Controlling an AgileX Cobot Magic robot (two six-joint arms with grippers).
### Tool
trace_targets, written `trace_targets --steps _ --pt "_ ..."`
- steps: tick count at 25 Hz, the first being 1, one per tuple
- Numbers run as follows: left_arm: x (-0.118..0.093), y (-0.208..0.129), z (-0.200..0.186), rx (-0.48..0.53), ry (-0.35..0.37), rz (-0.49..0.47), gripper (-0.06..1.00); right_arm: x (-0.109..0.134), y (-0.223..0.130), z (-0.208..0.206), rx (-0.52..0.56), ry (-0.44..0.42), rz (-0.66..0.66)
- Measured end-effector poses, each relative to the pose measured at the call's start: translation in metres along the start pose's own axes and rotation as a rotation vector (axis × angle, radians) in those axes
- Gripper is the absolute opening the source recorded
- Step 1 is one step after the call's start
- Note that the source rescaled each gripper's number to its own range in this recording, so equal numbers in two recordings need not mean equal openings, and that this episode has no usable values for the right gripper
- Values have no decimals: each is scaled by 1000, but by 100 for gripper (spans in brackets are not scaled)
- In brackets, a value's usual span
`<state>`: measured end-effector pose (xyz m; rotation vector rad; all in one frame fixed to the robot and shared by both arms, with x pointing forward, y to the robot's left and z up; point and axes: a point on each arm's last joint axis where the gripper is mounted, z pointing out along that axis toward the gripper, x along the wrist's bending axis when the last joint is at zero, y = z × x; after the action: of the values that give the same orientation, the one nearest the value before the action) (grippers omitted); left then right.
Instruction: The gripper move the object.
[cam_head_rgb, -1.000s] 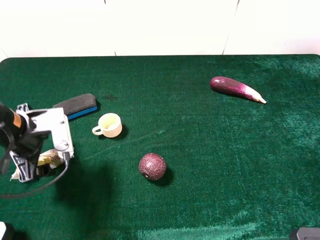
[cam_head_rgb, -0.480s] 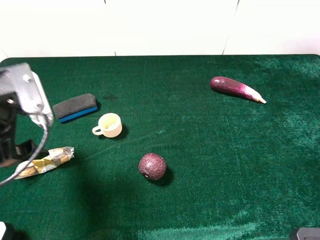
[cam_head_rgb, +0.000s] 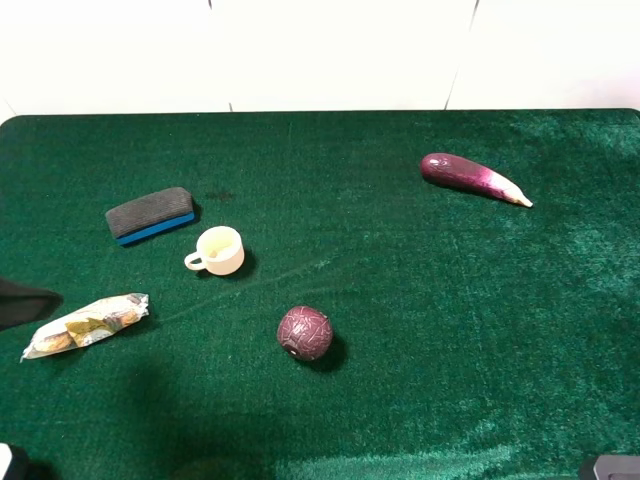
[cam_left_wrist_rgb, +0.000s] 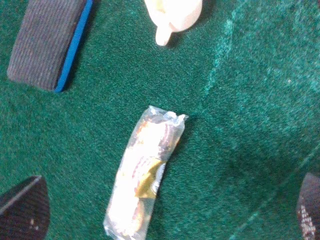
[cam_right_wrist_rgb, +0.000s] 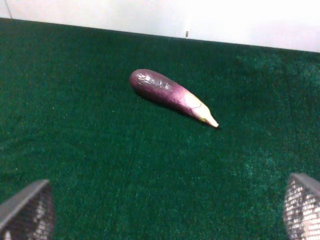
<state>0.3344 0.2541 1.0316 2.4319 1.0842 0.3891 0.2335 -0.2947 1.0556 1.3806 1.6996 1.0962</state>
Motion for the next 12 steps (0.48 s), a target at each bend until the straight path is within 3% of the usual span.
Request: trace_targets --steps 4,7,12 --pt "-8 -14 -16 -17 -3 -113 100 0 0 0 0 0 0" --pt "-14 -26 -23 26 -23 -208 100 0 0 0 0 0 0" --pt "-16 -37 -27 52 -10 -251 100 0 0 0 0 0 0"
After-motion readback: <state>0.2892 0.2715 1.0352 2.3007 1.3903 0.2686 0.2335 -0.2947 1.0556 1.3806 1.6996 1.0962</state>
